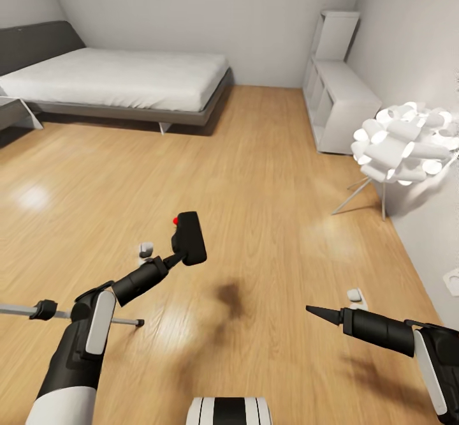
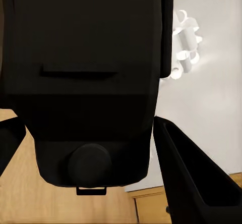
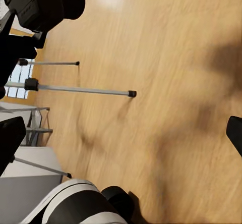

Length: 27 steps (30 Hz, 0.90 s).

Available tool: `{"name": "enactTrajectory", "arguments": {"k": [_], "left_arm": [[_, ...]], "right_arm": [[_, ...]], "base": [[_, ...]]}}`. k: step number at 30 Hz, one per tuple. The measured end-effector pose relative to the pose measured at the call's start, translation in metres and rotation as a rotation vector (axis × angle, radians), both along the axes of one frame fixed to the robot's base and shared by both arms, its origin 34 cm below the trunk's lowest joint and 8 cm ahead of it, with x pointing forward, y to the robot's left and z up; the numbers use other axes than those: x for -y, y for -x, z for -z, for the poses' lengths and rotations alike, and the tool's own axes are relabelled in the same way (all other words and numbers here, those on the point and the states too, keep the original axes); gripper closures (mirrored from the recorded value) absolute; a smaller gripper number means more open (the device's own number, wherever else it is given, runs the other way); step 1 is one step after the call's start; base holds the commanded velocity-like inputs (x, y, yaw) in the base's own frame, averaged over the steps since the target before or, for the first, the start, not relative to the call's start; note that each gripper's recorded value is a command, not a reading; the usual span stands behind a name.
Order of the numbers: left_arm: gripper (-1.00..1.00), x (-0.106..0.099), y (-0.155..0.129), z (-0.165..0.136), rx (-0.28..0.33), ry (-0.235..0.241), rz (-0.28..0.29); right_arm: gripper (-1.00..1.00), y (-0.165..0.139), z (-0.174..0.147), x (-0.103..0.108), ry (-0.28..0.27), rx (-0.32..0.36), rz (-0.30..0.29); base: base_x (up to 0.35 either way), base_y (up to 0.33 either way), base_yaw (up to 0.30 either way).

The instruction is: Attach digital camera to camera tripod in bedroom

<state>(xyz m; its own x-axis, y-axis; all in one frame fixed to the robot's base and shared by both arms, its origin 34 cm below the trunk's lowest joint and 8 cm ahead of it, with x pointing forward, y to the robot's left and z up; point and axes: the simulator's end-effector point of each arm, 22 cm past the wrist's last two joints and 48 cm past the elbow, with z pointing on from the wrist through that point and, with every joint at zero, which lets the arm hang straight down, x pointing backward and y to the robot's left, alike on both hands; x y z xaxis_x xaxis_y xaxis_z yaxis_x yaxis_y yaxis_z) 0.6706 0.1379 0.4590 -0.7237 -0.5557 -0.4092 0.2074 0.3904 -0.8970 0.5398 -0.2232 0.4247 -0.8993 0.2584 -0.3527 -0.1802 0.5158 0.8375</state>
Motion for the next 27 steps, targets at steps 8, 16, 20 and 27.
{"name": "enactTrajectory", "arguments": {"k": [8,16,20,27], "left_arm": [[1.0,0.008,-0.002,-0.007,-0.002,-0.061,0.004],[1.0,0.009,-0.002,-0.026,0.027,-0.062,0.004],[1.0,0.009,-0.002,-0.036,0.044,-0.06,0.004],[1.0,0.009,-0.002,-0.054,0.072,-0.06,0.004]], "right_arm": [[-1.0,-0.002,-0.015,0.001,0.002,0.031,0.0],[-1.0,-0.004,-0.031,0.0,0.002,0.064,0.0],[-1.0,-0.004,-0.039,0.001,0.002,0.08,0.0],[-1.0,-0.005,-0.053,0.001,0.002,0.109,0.0]], "base": [[0.0,0.0,0.0],[0.0,0.0,0.0],[0.0,0.0,0.0],[0.0,0.0,0.0]]}}
